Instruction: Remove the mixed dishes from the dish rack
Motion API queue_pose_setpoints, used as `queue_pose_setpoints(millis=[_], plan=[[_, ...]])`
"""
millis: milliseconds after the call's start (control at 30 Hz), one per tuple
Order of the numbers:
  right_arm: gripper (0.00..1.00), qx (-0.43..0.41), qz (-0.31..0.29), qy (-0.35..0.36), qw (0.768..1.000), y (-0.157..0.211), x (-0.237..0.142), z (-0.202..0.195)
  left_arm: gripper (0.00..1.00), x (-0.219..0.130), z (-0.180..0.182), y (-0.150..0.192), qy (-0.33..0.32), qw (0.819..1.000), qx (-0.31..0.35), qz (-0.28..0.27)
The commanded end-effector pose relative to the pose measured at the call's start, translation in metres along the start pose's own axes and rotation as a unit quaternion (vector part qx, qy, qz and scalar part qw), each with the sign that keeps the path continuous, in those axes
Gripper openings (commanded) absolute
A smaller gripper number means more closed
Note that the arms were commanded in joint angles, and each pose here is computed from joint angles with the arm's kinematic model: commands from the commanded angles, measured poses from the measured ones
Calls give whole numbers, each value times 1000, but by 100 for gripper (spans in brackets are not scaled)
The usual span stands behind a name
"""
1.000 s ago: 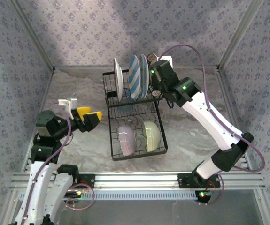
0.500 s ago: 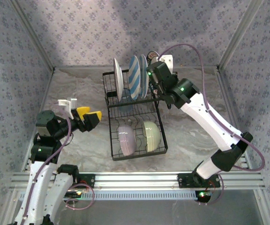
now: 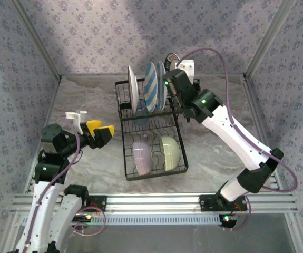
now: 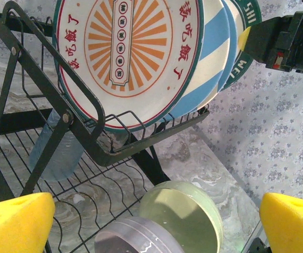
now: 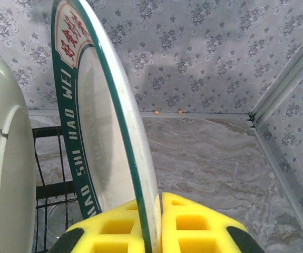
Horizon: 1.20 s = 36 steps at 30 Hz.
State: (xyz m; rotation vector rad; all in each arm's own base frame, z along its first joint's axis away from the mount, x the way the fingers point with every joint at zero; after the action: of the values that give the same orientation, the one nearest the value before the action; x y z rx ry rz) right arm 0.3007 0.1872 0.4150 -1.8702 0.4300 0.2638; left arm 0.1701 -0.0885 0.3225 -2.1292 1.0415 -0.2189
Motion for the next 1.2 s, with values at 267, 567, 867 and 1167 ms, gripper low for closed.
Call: queue_pose_setpoints(millis=[267, 567, 867, 1167], plan=[[0, 38, -71, 54, 995, -33, -29, -38, 99, 0, -3, -2, 0, 1000, 9, -4], [0, 32, -86, 73, 993, -35, -43, -59, 99, -1, -2, -4, -7, 1000, 7, -12], [0, 27, -90, 75, 993, -26, -58, -80, 99, -2, -2, -7, -16, 1000, -7, -21], [0, 36, -83, 29, 995, -9, -80, -103, 99, -6, -9, -14, -27, 999, -14, -24]])
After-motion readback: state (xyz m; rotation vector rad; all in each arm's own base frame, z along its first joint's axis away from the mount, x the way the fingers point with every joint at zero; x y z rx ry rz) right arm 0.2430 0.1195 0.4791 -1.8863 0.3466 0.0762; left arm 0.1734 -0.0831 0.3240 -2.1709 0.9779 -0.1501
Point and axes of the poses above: each hand's point on the last joint's axis, 136 mm out from that joint toward the fingers, its own x axis out along the fingers, its own z axis along the line the jaws close on, y = z × x, the point moved 7 cm from there along -x, back along the fingers, and after that the axes turned 12 degrees about -x, right-handed, at the moved point
